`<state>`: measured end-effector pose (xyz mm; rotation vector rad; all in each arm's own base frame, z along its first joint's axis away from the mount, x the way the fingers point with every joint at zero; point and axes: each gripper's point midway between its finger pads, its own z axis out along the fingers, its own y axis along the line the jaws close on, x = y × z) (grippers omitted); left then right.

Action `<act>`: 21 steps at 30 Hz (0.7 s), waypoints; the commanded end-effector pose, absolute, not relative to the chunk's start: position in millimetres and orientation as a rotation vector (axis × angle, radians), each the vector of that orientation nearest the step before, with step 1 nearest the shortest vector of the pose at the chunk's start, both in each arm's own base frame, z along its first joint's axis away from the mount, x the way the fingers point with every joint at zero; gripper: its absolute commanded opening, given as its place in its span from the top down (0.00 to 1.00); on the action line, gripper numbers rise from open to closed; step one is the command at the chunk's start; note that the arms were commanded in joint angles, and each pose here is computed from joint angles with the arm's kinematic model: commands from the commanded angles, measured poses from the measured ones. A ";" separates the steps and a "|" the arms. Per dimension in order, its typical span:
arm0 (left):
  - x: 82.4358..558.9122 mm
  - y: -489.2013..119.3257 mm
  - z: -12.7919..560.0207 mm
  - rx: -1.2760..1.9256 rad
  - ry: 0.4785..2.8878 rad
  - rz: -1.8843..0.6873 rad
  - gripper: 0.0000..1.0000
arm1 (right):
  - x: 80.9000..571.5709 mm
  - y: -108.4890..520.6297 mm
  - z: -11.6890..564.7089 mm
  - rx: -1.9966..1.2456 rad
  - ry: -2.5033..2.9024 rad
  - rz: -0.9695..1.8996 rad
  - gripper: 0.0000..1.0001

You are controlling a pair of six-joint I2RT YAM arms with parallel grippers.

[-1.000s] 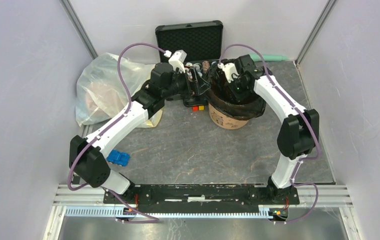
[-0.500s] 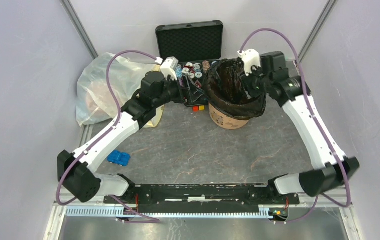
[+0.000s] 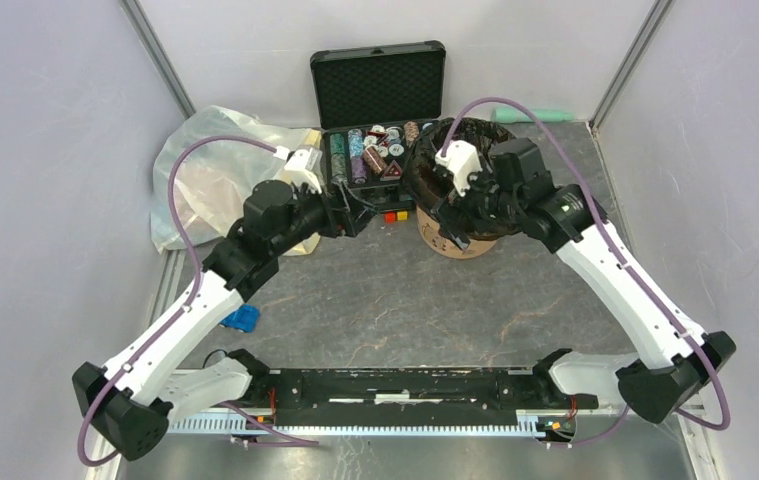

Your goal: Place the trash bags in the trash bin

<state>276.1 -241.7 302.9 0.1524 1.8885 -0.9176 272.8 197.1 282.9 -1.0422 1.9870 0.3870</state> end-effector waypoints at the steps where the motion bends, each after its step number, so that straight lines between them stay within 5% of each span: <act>1: 263.5 -219.7 291.0 0.197 1.889 -0.803 0.14 | 287.6 199.0 274.1 -1.082 1.972 0.279 0.03; 6: 250.6 -204.4 283.2 0.178 1.886 -0.777 0.14 | 306.7 203.7 259.2 -1.083 2.023 0.205 0.09; 13: 241.2 -186.8 276.5 0.175 1.897 -0.709 0.14 | 320.6 210.0 239.1 -1.133 2.067 0.169 0.32; 17: 237.8 -184.4 273.5 0.178 1.902 -0.705 0.13 | 322.8 219.7 233.4 -1.139 2.060 0.216 0.59; 21: 236.7 -184.0 270.0 0.173 1.911 -0.706 0.13 | 324.3 235.6 233.4 -1.149 2.046 0.298 0.72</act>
